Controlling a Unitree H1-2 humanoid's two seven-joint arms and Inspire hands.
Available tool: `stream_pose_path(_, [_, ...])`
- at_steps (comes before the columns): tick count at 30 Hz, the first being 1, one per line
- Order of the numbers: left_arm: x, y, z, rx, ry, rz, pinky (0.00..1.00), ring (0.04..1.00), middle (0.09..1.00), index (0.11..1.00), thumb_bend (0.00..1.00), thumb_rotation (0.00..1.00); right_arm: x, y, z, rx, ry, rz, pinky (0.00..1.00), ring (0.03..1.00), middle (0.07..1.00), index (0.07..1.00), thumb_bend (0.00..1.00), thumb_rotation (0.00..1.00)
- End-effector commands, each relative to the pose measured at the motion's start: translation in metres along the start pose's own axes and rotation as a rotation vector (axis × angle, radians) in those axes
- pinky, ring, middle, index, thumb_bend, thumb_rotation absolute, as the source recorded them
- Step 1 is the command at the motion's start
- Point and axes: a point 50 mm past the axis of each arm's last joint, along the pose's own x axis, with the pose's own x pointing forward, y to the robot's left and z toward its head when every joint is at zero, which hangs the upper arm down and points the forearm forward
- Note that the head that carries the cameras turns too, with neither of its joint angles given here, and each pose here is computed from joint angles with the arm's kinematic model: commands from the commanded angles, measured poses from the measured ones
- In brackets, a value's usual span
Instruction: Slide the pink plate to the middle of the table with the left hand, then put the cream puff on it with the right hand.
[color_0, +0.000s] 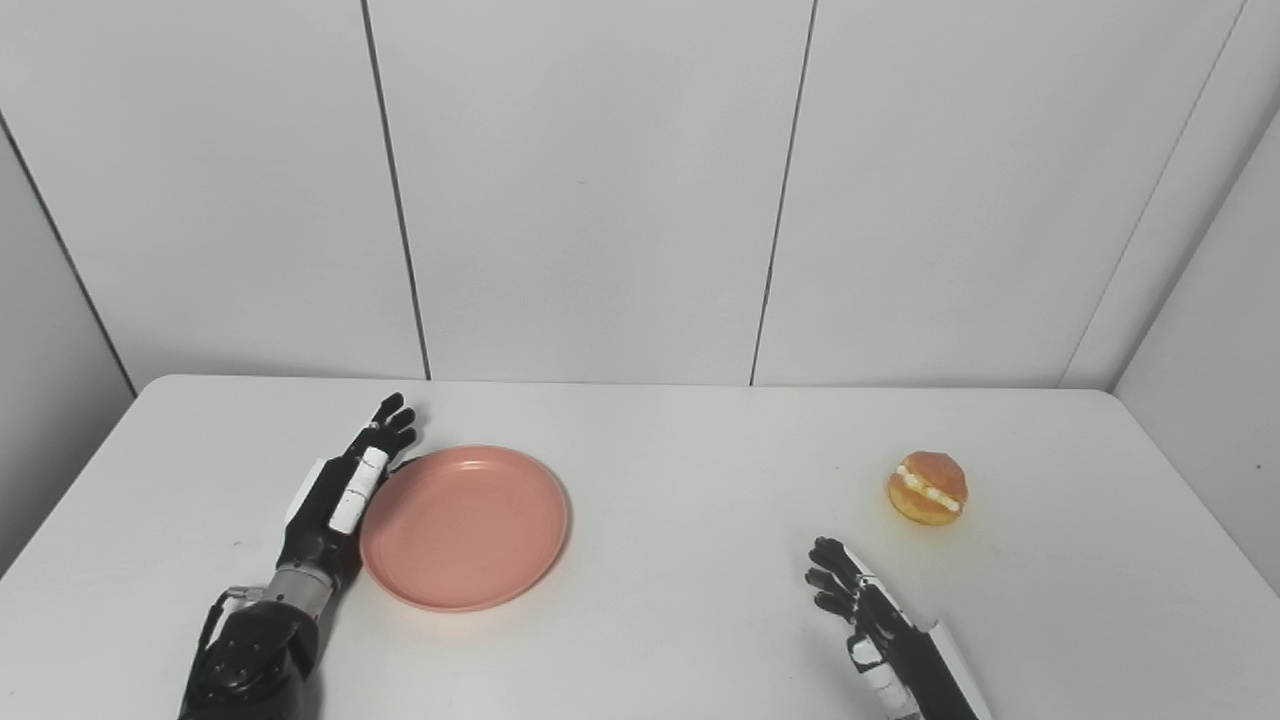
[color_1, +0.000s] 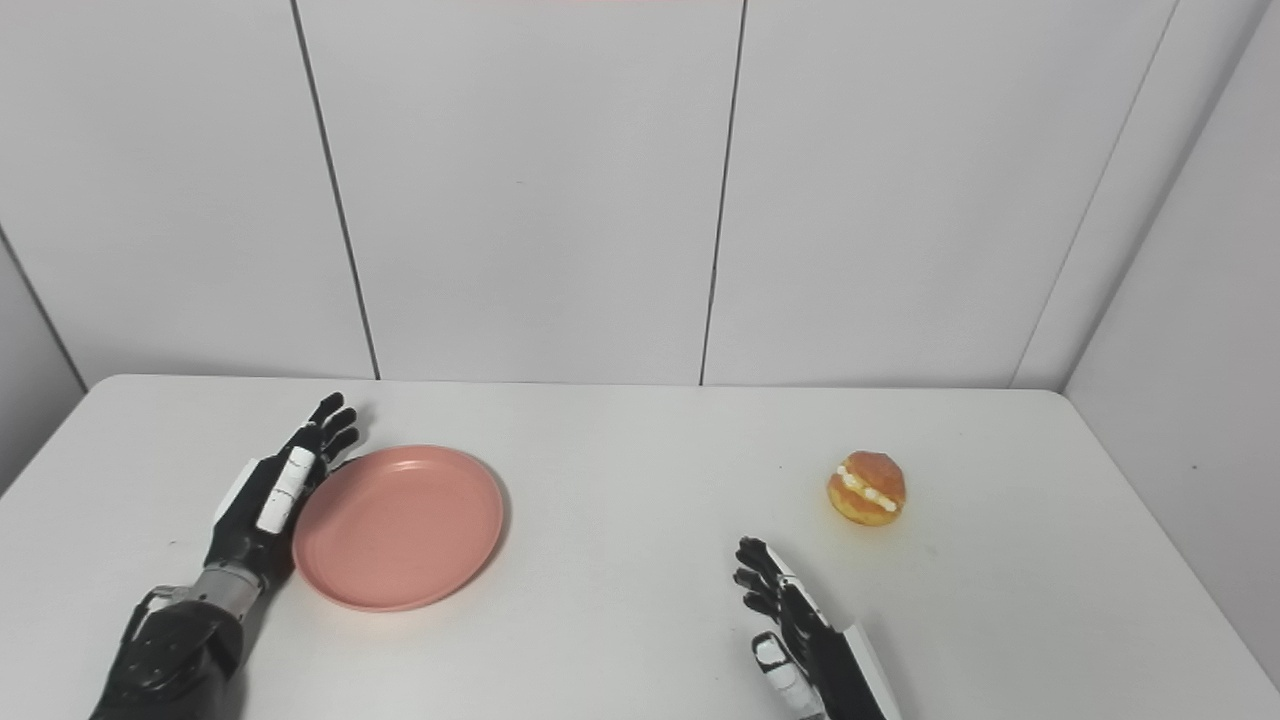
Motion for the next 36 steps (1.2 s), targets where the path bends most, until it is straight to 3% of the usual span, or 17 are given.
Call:
stream_pose_path(1, [-0.027, -0.049, -0.047, -0.077, 0.11, -0.054, 0.85, 0.946, 0.953, 0.935, 0.93, 0.84, -0.012, 0.012, -0.01, 0.033, 0.052, -0.01, 0.88, 0.885, 0.918, 0.918, 0.86, 1.0])
stream_pose_path(8, [-0.028, -0.076, -0.04, -0.098, 0.114, -0.093, 0.81, 0.925, 0.944, 0.924, 0.94, 0.82, -0.013, 0.015, -0.008, 0.023, 0.05, -0.01, 0.87, 0.884, 0.918, 0.921, 0.85, 1.0])
stream_pose_path(25, [-0.029, -0.103, -0.008, -0.108, 0.077, -0.182, 0.82, 0.944, 0.953, 0.931, 0.97, 0.85, -0.008, 0.025, -0.004, 0.015, 0.045, -0.006, 0.86, 0.877, 0.922, 0.92, 0.87, 1.0])
stream_pose_path(30, [-0.027, -0.111, -0.005, -0.096, 0.086, -0.213, 0.8, 0.937, 0.95, 0.927, 0.93, 0.85, -0.006, 0.029, -0.002, 0.015, 0.045, -0.004, 0.86, 0.877, 0.923, 0.917, 0.86, 1.0])
stream_pose_path(36, [-0.026, -0.114, -0.005, -0.084, 0.084, -0.23, 0.8, 0.936, 0.951, 0.928, 0.95, 0.86, -0.003, 0.033, 0.001, 0.015, 0.046, -0.003, 0.86, 0.872, 0.919, 0.911, 0.88, 1.0])
